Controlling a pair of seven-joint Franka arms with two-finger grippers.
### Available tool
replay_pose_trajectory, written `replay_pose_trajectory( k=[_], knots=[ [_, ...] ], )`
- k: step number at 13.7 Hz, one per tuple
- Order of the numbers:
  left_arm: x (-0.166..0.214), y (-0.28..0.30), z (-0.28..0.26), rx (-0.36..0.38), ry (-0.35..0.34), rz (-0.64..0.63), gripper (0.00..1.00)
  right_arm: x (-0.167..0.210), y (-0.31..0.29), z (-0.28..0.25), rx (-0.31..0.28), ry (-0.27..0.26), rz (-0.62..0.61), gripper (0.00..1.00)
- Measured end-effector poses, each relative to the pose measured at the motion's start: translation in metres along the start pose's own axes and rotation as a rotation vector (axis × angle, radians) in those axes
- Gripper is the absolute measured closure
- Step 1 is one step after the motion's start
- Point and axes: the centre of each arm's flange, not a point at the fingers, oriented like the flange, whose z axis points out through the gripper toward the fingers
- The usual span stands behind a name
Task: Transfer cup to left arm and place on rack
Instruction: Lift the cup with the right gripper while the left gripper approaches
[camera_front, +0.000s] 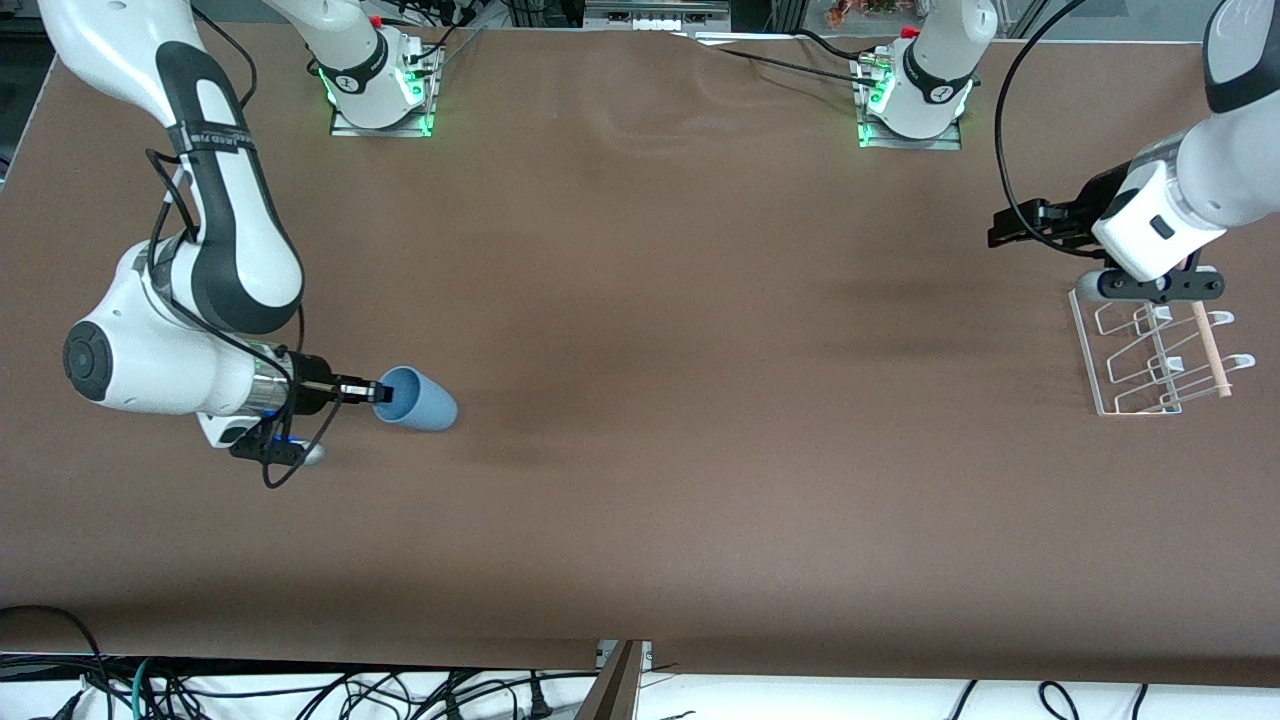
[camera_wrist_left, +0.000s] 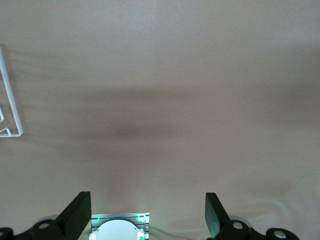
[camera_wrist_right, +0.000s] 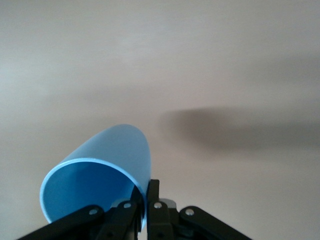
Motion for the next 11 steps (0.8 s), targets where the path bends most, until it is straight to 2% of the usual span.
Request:
replay_pose_trajectory(
  k=[2, 5, 6, 8, 11],
  knots=[
    [0.010, 0.003, 0.012, -0.045, -0.028, 0.084, 0.00, -0.011, -0.046, -0.005, 0.069, -0.017, 0.055, 0.95],
    [0.039, -0.010, 0.040, -0.177, -0.068, 0.284, 0.00, -0.025, -0.095, -0.007, 0.235, -0.067, 0.140, 0.95],
    [0.049, -0.019, 0.048, -0.233, -0.060, 0.363, 0.00, -0.028, -0.106, -0.008, 0.276, -0.083, 0.161, 0.95],
    [0.065, -0.033, 0.058, -0.319, -0.020, 0.523, 0.00, -0.036, -0.127, -0.006, 0.310, -0.106, 0.169, 0.95],
    [0.074, -0.027, 0.055, -0.373, 0.079, 0.744, 0.00, -0.051, -0.173, 0.005, 0.390, -0.133, 0.195, 0.95]
  ],
)
